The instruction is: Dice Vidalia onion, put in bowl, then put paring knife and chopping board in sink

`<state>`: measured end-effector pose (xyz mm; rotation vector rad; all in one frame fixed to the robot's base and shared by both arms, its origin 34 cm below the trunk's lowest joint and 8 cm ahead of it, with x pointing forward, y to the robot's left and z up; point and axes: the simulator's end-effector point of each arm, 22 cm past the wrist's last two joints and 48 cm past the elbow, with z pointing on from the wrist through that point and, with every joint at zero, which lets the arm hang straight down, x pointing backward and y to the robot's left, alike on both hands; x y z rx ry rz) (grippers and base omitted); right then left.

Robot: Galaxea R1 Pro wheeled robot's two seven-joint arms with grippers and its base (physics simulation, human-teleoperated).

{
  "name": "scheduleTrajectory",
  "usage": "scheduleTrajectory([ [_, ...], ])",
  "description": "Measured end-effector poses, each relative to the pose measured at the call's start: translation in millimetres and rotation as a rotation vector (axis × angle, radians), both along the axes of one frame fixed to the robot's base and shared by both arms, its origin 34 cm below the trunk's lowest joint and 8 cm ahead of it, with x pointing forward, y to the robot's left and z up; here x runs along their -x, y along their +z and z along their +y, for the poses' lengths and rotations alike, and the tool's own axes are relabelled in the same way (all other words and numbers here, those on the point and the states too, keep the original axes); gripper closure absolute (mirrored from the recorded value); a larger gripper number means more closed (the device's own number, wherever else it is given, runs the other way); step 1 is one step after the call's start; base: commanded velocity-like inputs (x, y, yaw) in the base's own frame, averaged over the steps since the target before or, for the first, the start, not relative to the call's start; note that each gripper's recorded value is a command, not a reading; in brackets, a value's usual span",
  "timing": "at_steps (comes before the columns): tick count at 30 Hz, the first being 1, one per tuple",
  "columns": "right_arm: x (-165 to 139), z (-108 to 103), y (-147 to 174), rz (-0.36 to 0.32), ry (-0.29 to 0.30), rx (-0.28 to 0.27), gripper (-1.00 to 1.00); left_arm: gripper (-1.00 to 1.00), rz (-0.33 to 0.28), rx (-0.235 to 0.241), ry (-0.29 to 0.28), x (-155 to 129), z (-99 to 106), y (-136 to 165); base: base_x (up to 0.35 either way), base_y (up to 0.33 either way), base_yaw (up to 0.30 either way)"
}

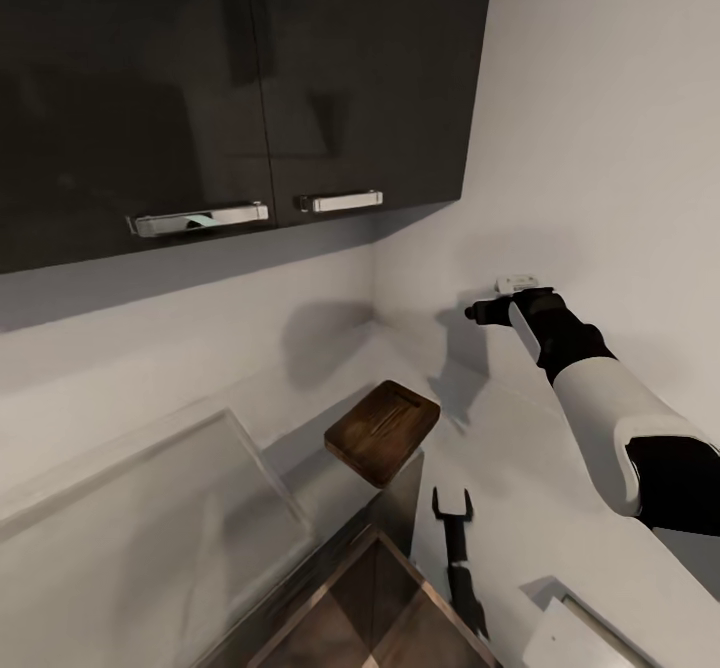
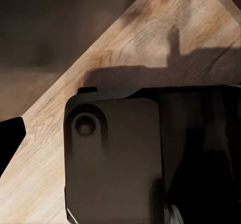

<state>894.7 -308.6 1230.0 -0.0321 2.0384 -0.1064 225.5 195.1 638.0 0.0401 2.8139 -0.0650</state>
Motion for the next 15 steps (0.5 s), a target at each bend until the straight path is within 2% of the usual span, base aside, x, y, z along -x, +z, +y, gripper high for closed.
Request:
scheduleTrajectory([
  [10, -0.2, 1.0, -0.1, 0.000, 0.001, -0.001, -1.00, -1.00, 0.011, 0.001, -0.001, 5.2, -0.8, -1.4, 0.010, 0.001, 0.000],
  [15, 0.1, 1.9, -0.2, 0.001, 0.002, -0.002, -1.00, -1.00, 0.012, 0.001, -0.001, 5.7, -0.6, -1.4, 0.100, -0.045, 0.000],
])
